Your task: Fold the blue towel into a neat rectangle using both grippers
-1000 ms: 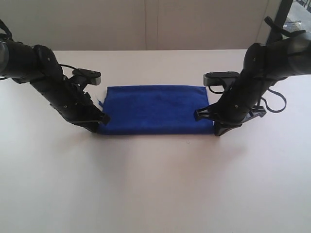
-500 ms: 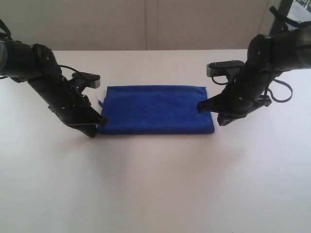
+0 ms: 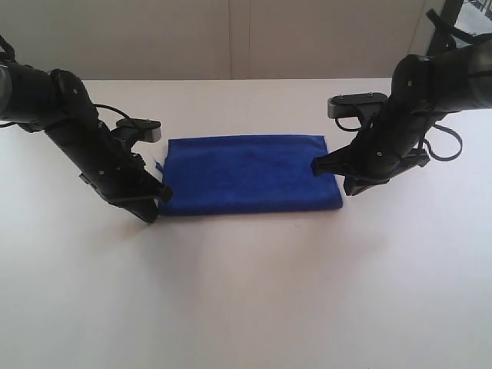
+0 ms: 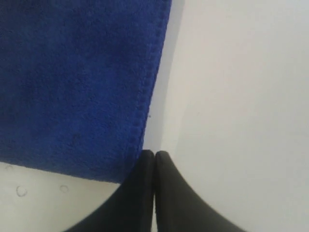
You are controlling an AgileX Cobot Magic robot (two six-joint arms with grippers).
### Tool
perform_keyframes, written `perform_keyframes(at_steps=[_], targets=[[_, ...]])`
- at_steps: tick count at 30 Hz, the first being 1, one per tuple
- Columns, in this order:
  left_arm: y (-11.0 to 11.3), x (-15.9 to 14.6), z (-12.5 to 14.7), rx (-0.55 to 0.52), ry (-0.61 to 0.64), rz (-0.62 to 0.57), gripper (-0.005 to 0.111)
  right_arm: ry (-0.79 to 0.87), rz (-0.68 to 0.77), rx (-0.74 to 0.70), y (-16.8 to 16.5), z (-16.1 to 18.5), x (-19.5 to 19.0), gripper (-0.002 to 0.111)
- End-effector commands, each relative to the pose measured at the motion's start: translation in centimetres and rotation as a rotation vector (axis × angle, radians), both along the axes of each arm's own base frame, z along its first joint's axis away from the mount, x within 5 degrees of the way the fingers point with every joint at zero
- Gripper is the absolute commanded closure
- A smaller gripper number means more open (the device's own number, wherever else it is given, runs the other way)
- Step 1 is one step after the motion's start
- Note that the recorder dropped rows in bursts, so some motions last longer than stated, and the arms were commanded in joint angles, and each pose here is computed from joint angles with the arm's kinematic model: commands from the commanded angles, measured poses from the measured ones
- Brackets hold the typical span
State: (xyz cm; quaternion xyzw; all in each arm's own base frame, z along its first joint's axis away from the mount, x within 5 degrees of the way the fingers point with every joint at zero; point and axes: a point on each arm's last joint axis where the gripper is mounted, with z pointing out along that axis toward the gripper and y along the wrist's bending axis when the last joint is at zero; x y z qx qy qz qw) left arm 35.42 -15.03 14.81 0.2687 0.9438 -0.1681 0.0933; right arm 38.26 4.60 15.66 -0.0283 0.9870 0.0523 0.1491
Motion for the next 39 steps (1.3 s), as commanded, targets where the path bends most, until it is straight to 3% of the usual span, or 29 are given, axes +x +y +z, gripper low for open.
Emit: perform_keyframes(at_steps=[1,15,25,39], targets=[[0.1,-0.4,0.2,-0.014,0.02,-0.018,0.107,-0.015,-0.004,-0.003,-0.1,0.3,0.0,0.108],[1.0,0.0,-0.1,0.099,-0.029,-0.035,0.107,-0.031,0.01,-0.026,-0.3,0.2,0.1,0.108],[1.0,0.0,-0.1,0.095,-0.029,-0.009,0.107,0.03,0.001,-0.026,-0.2,-2.0,0.2,0.108],[1.0,0.1,-0.1,0.095,-0.031,-0.008,0.107,0.064,-0.011,0.014,0.1,-2.0,0.0,0.108]])
